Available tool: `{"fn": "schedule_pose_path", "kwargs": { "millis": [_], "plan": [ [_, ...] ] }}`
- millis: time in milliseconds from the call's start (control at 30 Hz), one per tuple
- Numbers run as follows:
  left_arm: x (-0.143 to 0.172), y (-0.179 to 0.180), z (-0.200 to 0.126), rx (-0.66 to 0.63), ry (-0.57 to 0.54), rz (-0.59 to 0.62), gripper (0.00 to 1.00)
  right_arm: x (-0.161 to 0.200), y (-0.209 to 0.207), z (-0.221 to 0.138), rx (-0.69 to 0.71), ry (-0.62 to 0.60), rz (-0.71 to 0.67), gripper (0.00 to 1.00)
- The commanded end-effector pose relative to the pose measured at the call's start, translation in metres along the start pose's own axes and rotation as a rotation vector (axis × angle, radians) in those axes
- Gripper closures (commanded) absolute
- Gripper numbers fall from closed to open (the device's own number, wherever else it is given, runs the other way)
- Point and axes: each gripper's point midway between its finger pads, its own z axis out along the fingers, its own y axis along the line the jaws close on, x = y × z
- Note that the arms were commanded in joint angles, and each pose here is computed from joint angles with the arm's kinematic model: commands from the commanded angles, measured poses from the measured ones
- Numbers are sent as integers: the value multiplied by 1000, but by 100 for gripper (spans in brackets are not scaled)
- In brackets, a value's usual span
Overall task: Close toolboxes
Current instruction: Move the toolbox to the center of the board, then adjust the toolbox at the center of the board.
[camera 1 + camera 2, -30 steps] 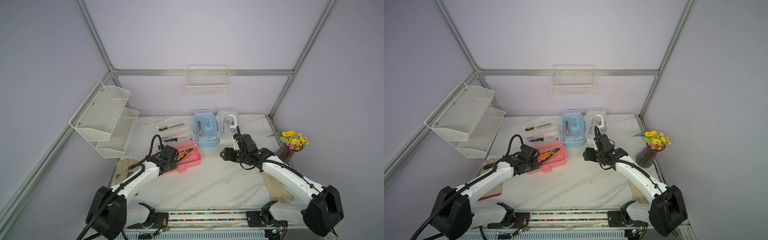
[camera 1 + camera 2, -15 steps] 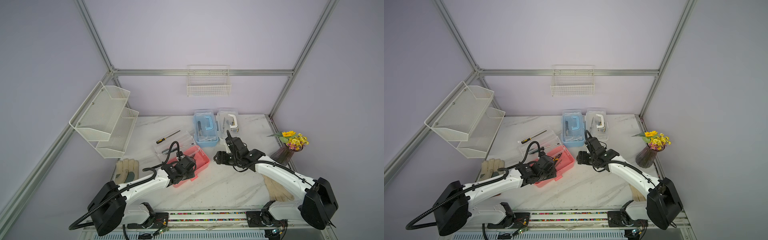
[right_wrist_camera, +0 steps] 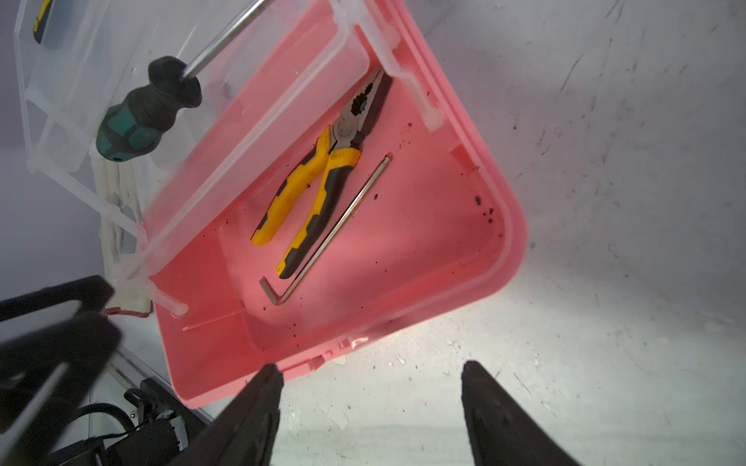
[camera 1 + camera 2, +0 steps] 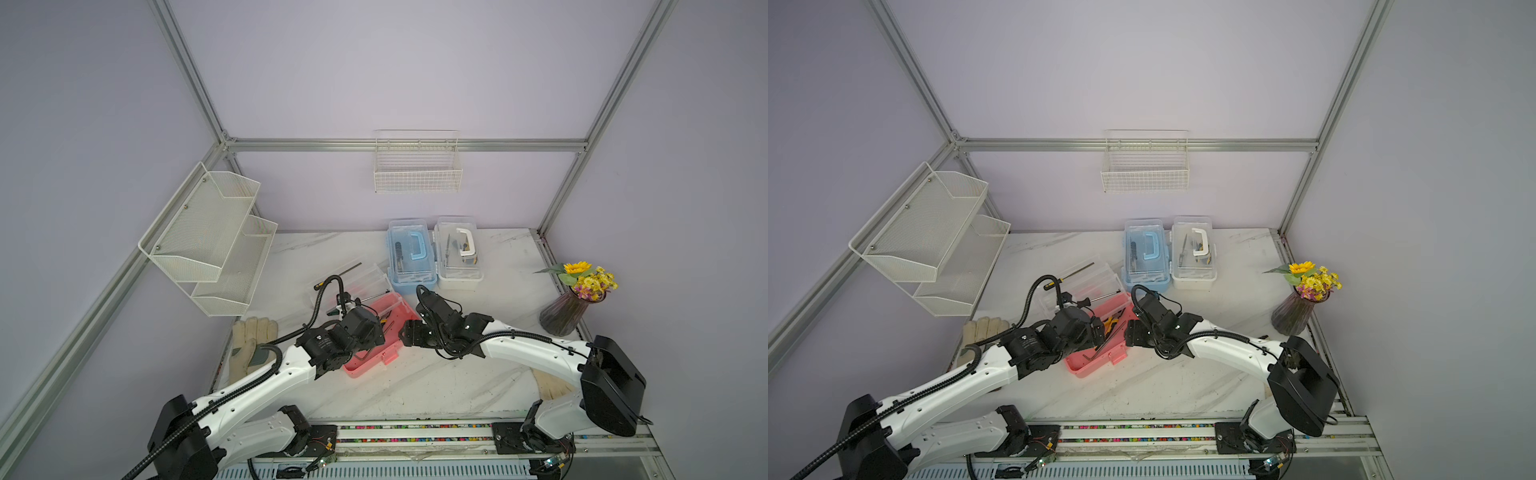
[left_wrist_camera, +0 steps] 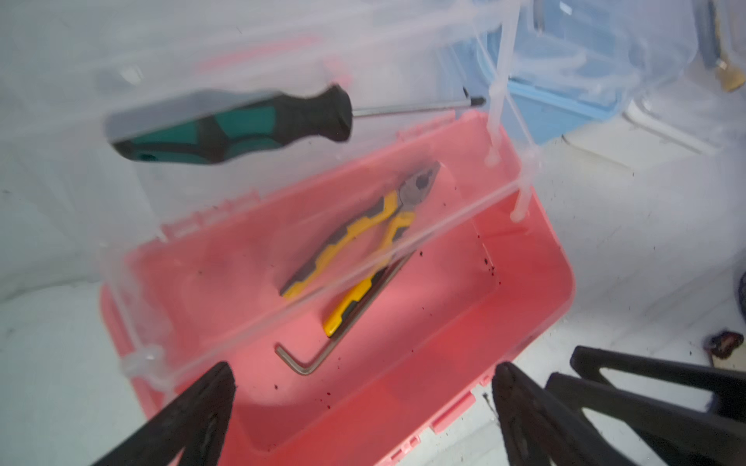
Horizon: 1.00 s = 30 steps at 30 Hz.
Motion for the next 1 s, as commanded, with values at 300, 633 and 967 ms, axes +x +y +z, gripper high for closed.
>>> {"fn": "schedule_pose_path", "kwargs": {
  "millis": [300,633,967],
  "plan": [
    [-68,34,-37,-64,-180,3,0,2,2,42,67,25,-12,33],
    [-93,30,-42,-77,-204,60,0,-44,-50,39,145,26,-50,55],
    [-108,36,-46,-80,-224,53,0,-99,-100,32,254,-5,-56,54]
  ]
}}
